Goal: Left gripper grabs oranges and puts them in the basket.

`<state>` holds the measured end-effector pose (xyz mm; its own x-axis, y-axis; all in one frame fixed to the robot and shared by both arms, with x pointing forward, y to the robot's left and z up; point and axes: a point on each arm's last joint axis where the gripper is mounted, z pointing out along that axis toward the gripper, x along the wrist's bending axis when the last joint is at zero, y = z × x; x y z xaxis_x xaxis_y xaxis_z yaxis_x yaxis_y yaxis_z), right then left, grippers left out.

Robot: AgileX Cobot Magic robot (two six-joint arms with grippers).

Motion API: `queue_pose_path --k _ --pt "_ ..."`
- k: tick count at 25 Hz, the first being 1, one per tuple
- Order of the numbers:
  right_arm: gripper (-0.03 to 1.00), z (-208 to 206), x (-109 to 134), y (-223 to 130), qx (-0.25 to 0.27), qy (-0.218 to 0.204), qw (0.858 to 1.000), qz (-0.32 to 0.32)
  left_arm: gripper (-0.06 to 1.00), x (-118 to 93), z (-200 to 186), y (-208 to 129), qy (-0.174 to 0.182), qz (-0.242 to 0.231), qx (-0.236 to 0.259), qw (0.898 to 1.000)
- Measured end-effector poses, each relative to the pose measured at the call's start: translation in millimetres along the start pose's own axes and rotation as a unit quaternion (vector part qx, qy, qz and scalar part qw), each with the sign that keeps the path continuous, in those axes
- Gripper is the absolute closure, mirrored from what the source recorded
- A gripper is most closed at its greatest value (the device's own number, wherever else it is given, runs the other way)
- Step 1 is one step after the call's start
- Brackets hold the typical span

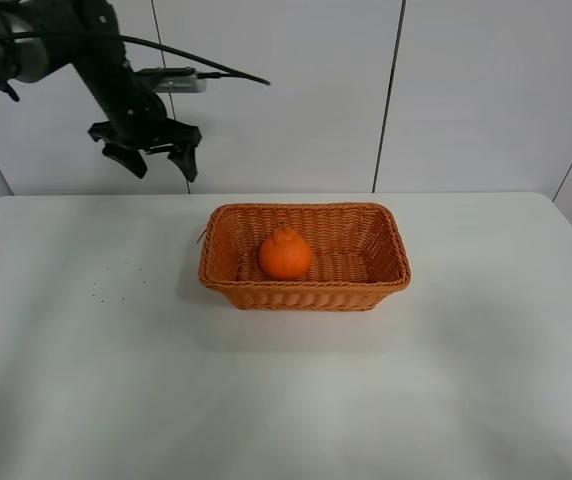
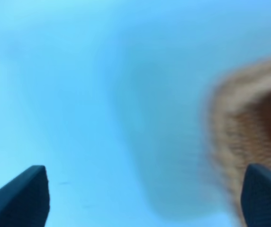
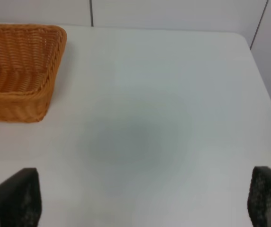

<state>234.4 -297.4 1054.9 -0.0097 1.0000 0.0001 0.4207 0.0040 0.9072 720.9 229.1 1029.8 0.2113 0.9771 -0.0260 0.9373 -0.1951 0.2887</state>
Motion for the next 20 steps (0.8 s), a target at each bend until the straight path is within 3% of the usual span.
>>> queue_pose_path --k 5,9,14,20 --pt "0.27 0.0 0.0 0.0 0.000 0.000 1.000 0.000 0.03 65.2 -3.8 -8.2 0.021 -0.063 -0.001 0.998" --pt "0.27 0.0 0.0 0.0 0.000 0.000 1.000 0.000 0.03 91.6 2.6 -19.2 0.018 -0.096 0.015 0.995" --pt "0.27 0.0 0.0 0.0 0.000 0.000 1.000 0.000 0.04 94.3 4.5 -25.8 0.014 -0.102 0.028 0.994" --pt "0.27 0.0 0.0 0.0 0.000 0.000 1.000 0.000 0.04 74.9 -42.0 -30.5 0.013 -0.088 -0.005 0.996"
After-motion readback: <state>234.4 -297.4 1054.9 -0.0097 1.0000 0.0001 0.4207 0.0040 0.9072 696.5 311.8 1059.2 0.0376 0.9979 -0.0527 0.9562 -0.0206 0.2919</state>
